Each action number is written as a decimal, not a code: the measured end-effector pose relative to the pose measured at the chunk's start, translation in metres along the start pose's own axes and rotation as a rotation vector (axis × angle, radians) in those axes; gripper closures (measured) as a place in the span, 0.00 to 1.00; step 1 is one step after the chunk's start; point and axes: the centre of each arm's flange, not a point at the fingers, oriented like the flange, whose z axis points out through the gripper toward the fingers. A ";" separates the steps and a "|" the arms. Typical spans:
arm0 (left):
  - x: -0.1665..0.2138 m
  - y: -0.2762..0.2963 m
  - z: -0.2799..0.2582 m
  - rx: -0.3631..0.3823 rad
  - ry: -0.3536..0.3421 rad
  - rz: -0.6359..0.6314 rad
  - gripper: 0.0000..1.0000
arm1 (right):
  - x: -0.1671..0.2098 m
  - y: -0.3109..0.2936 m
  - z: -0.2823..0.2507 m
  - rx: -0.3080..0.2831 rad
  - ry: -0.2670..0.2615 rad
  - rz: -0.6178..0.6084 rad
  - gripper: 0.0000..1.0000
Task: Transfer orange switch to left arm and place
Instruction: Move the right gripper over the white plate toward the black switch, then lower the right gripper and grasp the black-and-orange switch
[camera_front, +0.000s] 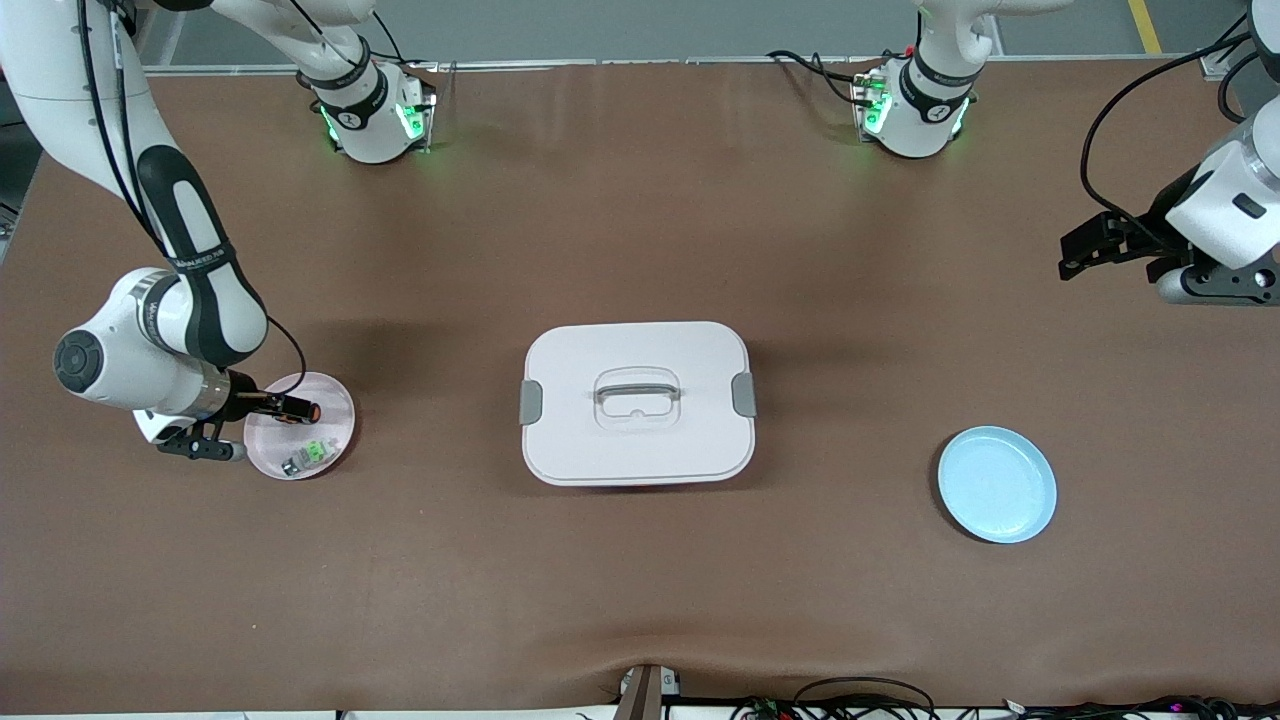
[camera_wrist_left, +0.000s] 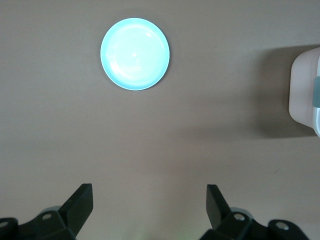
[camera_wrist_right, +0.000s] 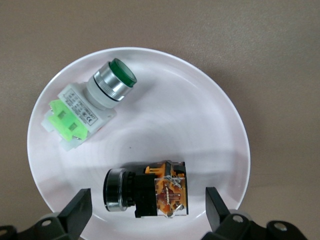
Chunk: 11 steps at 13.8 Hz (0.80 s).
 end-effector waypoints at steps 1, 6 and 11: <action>0.000 0.000 0.000 0.000 0.000 0.000 0.00 | -0.001 0.000 0.001 0.000 -0.001 0.001 0.00; 0.000 0.000 0.001 0.000 -0.001 0.000 0.00 | -0.007 0.002 0.011 -0.006 0.014 0.005 0.00; 0.001 -0.001 0.001 0.000 -0.002 -0.001 0.00 | -0.009 0.002 0.015 -0.006 0.009 0.005 0.00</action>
